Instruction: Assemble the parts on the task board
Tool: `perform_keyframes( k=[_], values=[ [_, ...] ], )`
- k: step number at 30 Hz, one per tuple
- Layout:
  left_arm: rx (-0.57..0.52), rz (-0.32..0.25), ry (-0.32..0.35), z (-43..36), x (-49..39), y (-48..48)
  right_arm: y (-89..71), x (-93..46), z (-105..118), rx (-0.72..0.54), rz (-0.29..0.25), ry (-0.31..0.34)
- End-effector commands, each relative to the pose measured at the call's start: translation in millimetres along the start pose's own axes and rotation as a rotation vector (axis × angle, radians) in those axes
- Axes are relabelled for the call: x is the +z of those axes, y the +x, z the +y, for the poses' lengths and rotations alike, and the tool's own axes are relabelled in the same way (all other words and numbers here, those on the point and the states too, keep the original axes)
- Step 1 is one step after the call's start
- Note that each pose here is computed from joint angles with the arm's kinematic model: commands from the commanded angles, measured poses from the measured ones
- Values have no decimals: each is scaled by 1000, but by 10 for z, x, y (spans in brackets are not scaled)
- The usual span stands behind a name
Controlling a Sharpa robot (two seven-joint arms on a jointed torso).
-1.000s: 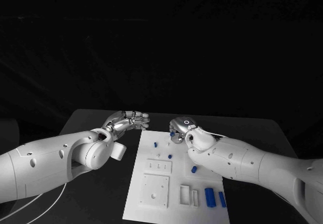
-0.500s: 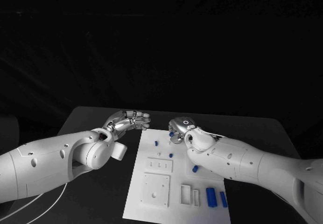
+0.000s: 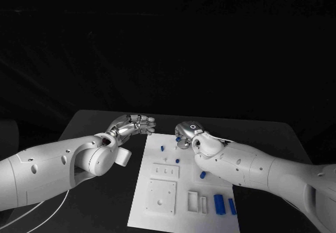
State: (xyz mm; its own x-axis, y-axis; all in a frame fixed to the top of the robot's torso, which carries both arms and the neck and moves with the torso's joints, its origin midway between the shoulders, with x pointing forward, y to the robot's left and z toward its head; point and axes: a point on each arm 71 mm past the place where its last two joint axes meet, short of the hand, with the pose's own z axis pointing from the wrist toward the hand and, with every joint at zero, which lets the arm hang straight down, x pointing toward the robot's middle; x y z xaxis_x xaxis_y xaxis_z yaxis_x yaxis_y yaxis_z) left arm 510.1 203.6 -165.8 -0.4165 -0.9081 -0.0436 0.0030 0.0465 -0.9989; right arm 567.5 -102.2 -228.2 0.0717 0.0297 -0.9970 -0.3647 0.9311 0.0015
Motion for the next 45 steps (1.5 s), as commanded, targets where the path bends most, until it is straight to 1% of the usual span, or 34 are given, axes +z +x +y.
perform_keyframes(
  k=[1,18,26,39,45],
  values=[
    [0,13,14,-22,9,19,11,4,-3,-18,15,-4],
    [1,12,15,-30,5,14,28,7,-27,-22,36,6],
    [0,15,16,-31,19,33,27,8,-21,-20,32,6],
    [0,15,16,-31,18,31,28,23,-10,13,30,7],
    [4,2,21,-34,19,13,30,25,-19,20,32,12]
  ],
)
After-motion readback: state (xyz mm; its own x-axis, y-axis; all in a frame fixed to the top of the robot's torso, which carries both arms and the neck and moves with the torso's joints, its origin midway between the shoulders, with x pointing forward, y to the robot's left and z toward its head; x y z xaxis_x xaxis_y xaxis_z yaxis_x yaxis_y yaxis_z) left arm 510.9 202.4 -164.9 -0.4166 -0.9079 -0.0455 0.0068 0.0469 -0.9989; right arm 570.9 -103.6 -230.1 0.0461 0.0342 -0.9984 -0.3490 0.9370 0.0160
